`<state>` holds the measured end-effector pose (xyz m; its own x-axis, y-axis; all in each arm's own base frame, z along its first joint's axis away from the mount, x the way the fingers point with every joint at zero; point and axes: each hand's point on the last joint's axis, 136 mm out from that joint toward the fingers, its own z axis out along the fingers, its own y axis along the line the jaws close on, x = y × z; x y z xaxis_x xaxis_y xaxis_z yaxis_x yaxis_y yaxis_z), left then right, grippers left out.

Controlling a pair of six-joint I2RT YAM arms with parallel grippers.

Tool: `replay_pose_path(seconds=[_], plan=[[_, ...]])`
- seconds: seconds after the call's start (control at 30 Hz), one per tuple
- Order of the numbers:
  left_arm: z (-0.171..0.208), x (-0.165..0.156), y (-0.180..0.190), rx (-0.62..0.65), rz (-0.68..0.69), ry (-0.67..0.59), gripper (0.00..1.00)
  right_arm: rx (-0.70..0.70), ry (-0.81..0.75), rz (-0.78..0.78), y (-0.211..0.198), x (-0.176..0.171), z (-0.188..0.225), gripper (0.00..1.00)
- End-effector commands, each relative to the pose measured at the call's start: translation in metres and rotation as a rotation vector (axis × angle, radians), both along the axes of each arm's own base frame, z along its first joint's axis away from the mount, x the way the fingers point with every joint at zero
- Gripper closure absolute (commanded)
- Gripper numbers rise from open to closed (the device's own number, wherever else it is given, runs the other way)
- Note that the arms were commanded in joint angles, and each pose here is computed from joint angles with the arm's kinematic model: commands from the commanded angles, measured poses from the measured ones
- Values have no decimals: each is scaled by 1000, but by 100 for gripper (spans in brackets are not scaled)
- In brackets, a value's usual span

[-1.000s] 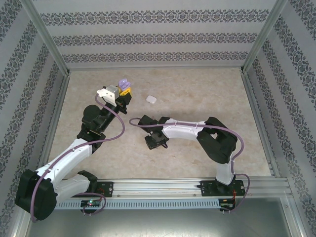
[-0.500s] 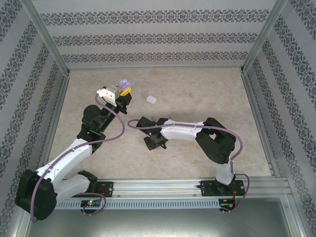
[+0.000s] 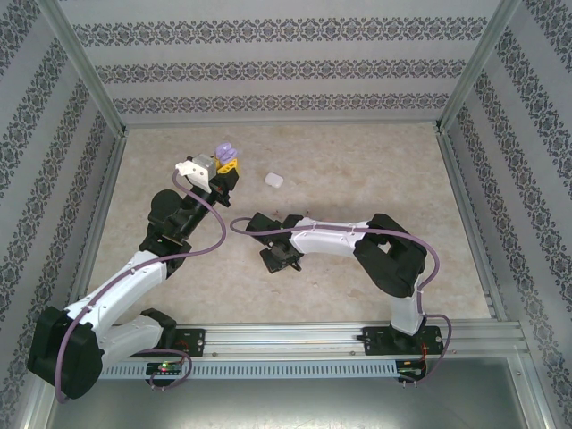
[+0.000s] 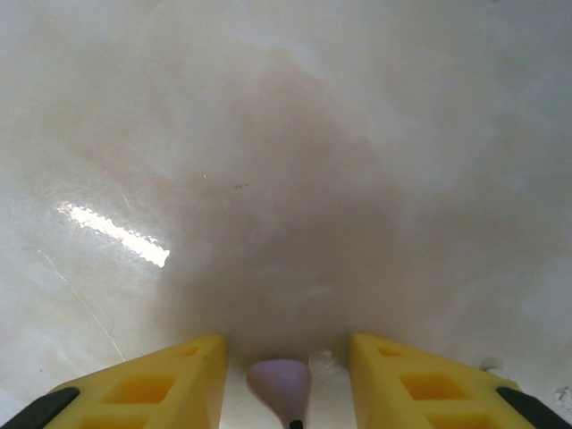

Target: Insert the wireless bluetooth earbuds into the charging case

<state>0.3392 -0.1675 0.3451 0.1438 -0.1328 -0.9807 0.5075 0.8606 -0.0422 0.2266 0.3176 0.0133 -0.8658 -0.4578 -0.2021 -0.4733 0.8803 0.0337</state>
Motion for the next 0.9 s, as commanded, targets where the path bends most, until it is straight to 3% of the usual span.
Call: replay_pose_path(seconds=[0.0, 0.87], plan=[[14, -9, -4, -18, -32, -52, 100, -59, 21, -15, -12, -10, -7, 59], [9, -5, -10, -12, -55, -37, 100, -63, 18, -40, -20, -16, -6, 62]])
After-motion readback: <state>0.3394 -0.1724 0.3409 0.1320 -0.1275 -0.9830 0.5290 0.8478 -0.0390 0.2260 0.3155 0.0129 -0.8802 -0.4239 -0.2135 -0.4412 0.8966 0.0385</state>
